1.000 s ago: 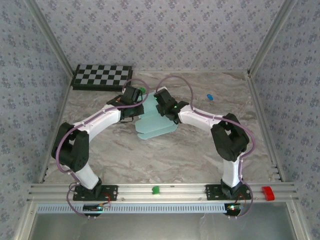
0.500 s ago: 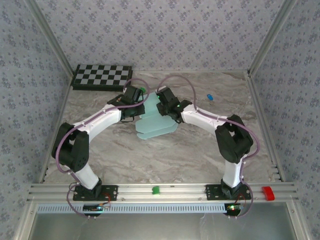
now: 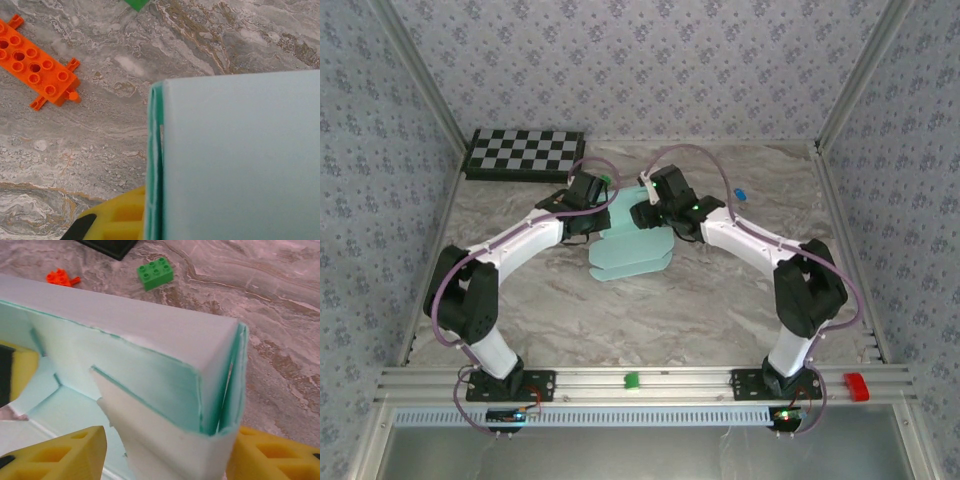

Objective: Fold the paper box

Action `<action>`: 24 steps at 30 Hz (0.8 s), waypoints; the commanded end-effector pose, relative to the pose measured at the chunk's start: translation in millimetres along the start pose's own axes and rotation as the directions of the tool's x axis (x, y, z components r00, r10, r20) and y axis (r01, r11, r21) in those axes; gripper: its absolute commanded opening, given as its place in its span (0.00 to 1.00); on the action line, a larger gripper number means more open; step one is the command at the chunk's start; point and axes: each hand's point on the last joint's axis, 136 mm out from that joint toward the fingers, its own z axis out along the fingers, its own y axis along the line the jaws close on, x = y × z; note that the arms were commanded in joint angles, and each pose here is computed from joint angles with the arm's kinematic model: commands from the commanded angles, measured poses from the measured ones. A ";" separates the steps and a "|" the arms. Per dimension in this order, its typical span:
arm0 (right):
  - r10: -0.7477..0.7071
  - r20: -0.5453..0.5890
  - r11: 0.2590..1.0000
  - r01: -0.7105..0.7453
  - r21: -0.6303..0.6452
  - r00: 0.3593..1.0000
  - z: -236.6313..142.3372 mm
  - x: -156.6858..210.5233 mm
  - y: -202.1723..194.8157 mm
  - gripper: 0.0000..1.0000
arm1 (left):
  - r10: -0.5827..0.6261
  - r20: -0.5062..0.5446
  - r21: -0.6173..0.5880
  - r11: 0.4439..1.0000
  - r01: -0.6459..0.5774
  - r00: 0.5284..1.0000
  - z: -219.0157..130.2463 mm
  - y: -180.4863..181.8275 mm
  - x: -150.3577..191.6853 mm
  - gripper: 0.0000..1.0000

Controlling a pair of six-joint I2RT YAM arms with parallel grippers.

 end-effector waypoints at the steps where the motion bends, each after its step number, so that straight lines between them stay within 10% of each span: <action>1: 0.009 0.038 0.994 -0.005 -0.107 0.999 -13.4 -6.8 9.5 0.63 | 0.006 0.000 0.007 1.000 -0.006 1.000 0.8 -8.3 -4.5 0.00; 24: 0.044 -0.093 0.996 -0.051 -0.068 0.995 17.0 35.1 -20.6 0.45 | 0.009 0.006 0.012 1.000 -0.009 1.000 -4.1 -9.0 -6.2 0.00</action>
